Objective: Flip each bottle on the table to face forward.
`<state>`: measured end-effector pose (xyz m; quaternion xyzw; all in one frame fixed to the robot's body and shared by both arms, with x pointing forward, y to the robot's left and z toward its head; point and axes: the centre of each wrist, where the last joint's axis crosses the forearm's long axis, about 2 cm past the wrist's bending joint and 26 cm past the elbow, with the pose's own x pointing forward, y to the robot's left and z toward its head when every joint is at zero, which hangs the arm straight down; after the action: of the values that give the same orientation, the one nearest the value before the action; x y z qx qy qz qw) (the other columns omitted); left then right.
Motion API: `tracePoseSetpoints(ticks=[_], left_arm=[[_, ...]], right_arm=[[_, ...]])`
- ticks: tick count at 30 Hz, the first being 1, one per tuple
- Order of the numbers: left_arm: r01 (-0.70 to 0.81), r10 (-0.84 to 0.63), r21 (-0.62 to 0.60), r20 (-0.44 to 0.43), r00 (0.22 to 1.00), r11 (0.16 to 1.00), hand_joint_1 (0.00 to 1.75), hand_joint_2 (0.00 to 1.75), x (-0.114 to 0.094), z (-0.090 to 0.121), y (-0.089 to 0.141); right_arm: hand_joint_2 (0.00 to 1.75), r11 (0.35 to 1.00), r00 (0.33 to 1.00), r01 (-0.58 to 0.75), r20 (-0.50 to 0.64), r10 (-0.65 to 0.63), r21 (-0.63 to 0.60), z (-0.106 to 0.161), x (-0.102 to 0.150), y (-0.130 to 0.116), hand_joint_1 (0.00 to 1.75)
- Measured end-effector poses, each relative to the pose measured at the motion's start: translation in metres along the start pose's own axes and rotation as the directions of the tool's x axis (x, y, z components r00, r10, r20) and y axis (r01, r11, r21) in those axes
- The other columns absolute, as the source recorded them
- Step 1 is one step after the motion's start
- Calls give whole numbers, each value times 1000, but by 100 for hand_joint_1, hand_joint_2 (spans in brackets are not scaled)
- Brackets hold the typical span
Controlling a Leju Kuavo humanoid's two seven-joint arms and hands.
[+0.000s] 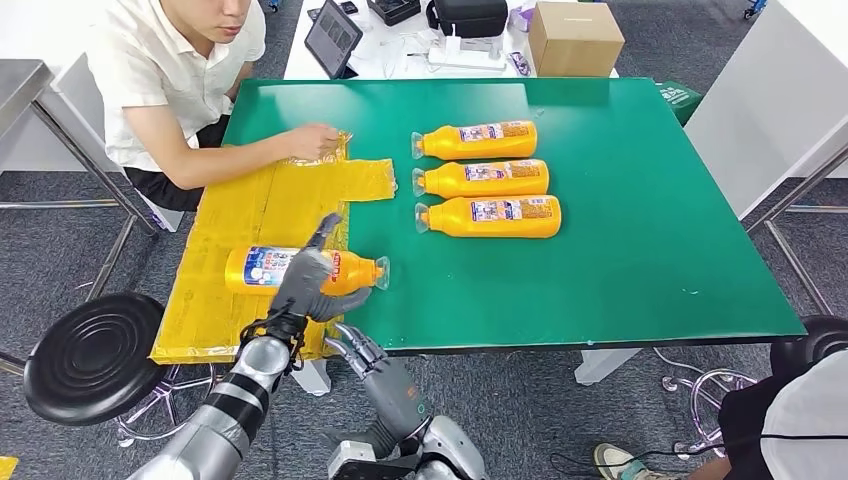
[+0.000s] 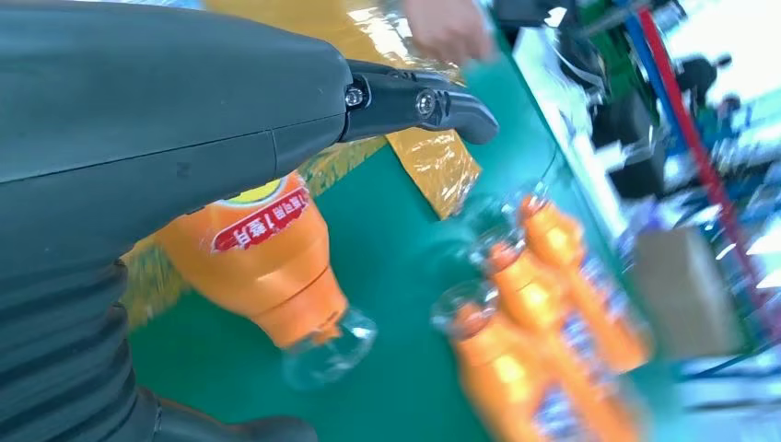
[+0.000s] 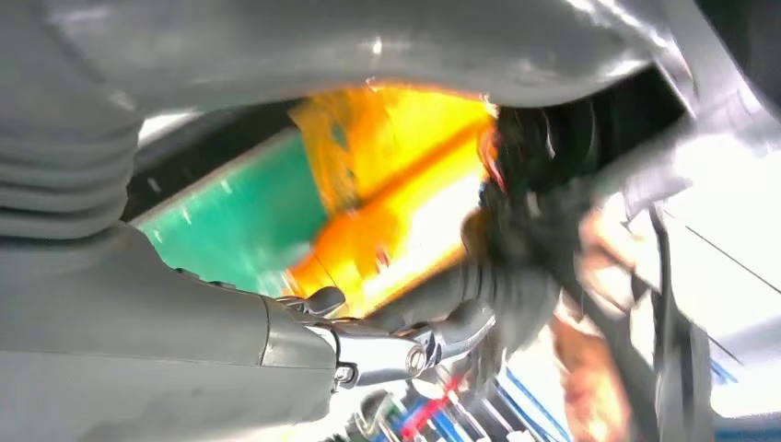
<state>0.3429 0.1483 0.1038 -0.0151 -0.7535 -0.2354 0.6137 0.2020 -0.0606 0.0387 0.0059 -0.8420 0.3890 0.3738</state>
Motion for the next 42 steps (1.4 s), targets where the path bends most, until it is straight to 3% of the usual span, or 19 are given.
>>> tracePoseSetpoints(ticks=[7, 13, 19, 34, 38, 42], left_arm=[[-331, 330, 79, 25, 944, 940, 0, 175, 0, 10, 4], [-483, 478, 111, 69, 876, 869, 0, 175, 2, 29, 0], [-511, 503, 121, 93, 859, 851, 0, 175, 4, 41, -3], [-522, 510, 123, 113, 852, 844, 0, 175, 7, 44, -2], [-511, 502, 126, 98, 859, 850, 0, 175, 5, 53, -5], [-492, 486, 129, 74, 871, 861, 0, 175, 1, 72, -14]], right_arm=[[175, 996, 998, 34, 56, -29, -83, 3, 13, -11, 0], [175, 980, 995, 59, 86, -44, -191, 9, 23, -22, 0], [175, 970, 993, 60, 116, -33, -235, 14, 28, -34, 0], [175, 969, 990, 38, 139, -4, -245, 19, 29, -41, 0], [175, 969, 984, -90, 132, 123, -231, 26, 23, -48, 0], [175, 925, 947, -303, 38, 319, -229, 37, -6, -78, 0]])
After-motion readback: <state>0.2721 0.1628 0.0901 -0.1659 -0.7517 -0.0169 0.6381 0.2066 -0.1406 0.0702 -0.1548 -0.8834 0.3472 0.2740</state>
